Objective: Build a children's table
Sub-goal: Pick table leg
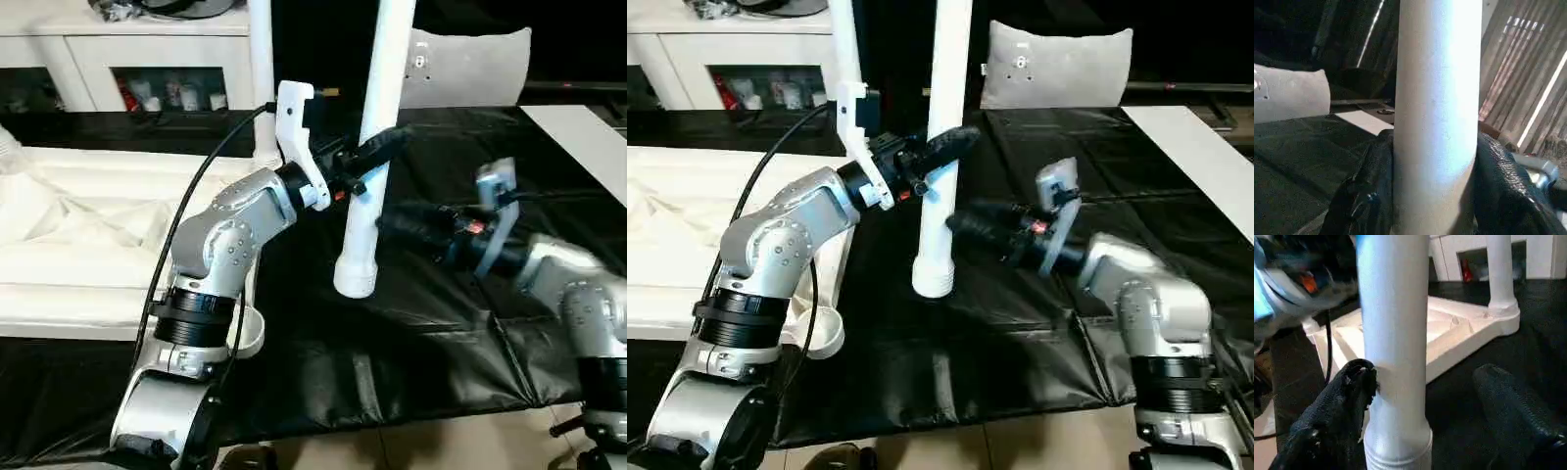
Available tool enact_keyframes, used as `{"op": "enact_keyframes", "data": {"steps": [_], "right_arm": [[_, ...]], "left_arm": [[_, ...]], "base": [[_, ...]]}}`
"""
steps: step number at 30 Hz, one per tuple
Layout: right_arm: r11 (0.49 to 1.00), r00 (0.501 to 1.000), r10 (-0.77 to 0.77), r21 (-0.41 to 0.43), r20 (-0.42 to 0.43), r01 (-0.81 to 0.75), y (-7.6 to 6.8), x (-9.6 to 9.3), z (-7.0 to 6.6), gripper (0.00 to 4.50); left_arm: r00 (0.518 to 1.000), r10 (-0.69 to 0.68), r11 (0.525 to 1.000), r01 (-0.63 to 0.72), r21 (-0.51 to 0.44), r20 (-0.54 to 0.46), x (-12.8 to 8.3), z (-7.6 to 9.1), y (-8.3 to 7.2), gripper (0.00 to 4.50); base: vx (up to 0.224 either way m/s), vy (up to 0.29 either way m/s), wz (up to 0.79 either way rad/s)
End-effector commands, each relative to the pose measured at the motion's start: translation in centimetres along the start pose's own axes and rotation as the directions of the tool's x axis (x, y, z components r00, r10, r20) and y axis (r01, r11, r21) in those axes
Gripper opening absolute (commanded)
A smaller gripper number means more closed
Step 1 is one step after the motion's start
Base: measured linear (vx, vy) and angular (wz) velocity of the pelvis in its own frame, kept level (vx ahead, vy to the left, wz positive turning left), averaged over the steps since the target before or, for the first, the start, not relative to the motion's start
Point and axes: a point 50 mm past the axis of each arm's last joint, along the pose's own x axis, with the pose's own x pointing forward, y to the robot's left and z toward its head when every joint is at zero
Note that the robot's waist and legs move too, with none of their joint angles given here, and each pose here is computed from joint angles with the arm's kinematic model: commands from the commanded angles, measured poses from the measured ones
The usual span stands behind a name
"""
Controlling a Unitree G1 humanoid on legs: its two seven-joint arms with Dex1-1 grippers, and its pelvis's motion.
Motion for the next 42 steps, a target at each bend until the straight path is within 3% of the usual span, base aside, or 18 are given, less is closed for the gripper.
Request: {"op": "enact_keyframes", "data": {"steps": [1,10,14,36,42], "right_arm": [[1.0,0.999,-0.01,0.0,-0.032,0.01,-0.2,0.1,-0.1,3.56],[1.0,0.997,-0.018,-0.014,-0.076,0.017,-0.2,1.7,-1.1,3.56],[1.0,0.999,-0.004,0.013,-0.054,0.005,-0.2,2.5,-1.2,3.56],[0.999,0.998,0.038,0.002,-0.051,-0.038,-0.1,4.0,-1.6,3.56],[0.999,0.998,0.047,0.007,-0.046,-0.046,-0.1,4.0,-1.5,2.96]], "left_arm": [[1.0,-0.025,0.998,0.024,0.054,0.016,0.4,0.9,-0.7,1.79],[1.0,-0.029,0.996,0.028,0.085,0.011,0.8,0.4,-1.4,1.79],[0.999,-0.036,0.995,0.035,0.095,0.008,0.8,0.3,-1.6,1.79],[0.998,-0.067,0.993,0.068,0.101,-0.012,1.0,-0.4,-2.4,1.79],[0.997,-0.071,0.992,0.072,0.104,-0.015,1.1,-0.4,-2.5,1.79]], "base": [[0.0,0.0,0.0],[0.0,0.0,0.0],[0.0,0.0,0.0],[0.0,0.0,0.0],[0.0,0.0,0.0]]}}
